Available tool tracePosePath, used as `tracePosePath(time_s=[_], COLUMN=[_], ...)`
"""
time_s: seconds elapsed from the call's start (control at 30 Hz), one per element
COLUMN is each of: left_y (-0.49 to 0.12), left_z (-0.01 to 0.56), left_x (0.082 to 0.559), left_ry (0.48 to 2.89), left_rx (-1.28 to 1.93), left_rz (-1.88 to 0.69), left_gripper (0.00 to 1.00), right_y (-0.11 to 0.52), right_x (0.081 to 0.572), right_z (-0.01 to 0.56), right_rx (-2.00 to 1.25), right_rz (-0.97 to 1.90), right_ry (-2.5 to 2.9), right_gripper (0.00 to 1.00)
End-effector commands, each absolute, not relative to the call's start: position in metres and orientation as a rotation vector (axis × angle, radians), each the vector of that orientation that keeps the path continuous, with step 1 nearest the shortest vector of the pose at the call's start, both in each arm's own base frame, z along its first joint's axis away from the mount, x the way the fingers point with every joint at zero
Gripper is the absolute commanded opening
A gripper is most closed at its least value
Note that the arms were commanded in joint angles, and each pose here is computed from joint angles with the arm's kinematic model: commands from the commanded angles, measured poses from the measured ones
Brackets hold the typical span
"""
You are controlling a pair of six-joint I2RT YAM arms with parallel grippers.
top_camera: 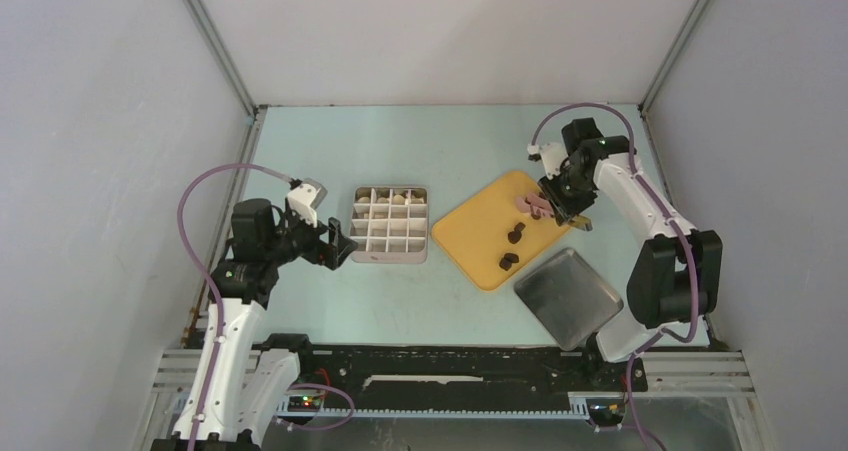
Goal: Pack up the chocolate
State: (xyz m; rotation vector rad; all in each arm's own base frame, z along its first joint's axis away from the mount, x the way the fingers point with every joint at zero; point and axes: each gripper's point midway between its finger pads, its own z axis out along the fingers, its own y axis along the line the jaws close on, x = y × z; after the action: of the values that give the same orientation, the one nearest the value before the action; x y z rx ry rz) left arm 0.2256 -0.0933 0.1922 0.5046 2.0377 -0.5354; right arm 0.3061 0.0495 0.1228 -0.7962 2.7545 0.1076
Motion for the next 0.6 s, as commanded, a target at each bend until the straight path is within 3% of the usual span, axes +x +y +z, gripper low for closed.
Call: tracePosePath(time_s=[0.0, 0.57], left_y=[-0.093, -0.093], left_z=[0.191, 0.191], left_x=[0.227, 0.227], left_ry=[2.025, 2.024], left_rx=[0.5, 0.501], left_rz=[-0.539, -0.539], left_gripper=[0.86, 0.87], right_y=[0.052, 0.048], right_x=[0.317, 0.307], right_z=[0.122, 0.109], right_rx=[-0.771, -0.796], right_rz=[0.116, 0.072], right_ry=[2.734, 2.832], right_gripper=[0.32, 0.33])
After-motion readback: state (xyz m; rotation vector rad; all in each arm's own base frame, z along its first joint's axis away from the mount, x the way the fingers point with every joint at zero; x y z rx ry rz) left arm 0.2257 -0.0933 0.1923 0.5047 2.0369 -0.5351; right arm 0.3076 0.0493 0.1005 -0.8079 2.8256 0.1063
